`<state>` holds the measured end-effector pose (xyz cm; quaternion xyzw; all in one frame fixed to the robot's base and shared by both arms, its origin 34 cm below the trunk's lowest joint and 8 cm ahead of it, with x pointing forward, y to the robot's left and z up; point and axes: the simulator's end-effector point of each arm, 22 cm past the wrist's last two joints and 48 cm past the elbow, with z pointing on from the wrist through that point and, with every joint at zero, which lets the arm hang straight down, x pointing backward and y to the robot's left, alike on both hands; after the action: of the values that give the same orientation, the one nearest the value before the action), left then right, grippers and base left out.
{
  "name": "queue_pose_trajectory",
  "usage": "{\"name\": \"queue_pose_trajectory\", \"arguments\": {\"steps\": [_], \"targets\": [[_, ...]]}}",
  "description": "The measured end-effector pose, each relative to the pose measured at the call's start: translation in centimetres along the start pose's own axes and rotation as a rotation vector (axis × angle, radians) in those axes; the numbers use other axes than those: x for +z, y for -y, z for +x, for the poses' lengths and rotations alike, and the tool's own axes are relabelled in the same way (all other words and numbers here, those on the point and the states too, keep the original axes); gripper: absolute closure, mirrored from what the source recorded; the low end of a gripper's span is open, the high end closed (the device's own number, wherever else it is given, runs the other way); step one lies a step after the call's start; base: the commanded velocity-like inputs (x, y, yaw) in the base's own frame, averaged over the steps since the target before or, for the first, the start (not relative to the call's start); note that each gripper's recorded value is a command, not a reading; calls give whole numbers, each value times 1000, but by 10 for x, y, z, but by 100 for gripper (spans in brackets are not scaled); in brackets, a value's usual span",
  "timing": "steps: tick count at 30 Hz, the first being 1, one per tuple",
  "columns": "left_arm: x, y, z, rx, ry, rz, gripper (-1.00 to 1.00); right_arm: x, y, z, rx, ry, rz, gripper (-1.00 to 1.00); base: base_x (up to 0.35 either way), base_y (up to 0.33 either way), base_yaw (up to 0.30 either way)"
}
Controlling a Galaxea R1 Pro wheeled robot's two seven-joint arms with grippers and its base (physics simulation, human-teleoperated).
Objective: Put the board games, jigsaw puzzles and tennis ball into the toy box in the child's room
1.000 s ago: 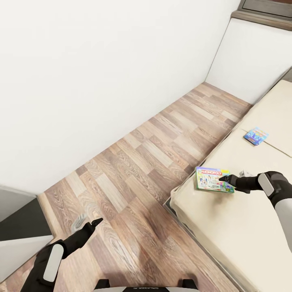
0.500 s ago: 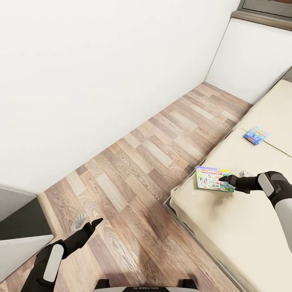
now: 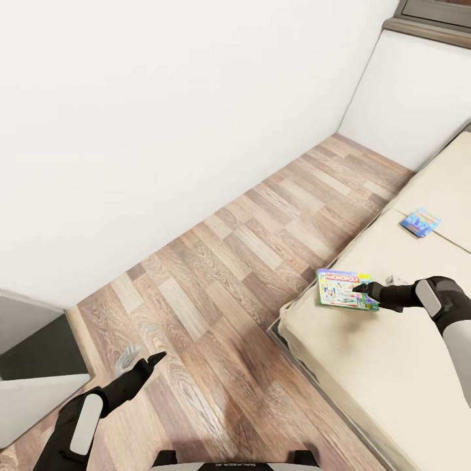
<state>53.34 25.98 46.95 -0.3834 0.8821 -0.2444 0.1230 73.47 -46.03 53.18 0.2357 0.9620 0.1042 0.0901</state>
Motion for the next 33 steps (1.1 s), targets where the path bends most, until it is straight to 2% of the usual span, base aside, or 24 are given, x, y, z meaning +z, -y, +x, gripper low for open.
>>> {"name": "queue_pose_trajectory", "arguments": {"steps": [33], "targets": [[0,0,0,1,1,0,-100,0,0,0,0,0,-1,-100,-1,0,15]]}}
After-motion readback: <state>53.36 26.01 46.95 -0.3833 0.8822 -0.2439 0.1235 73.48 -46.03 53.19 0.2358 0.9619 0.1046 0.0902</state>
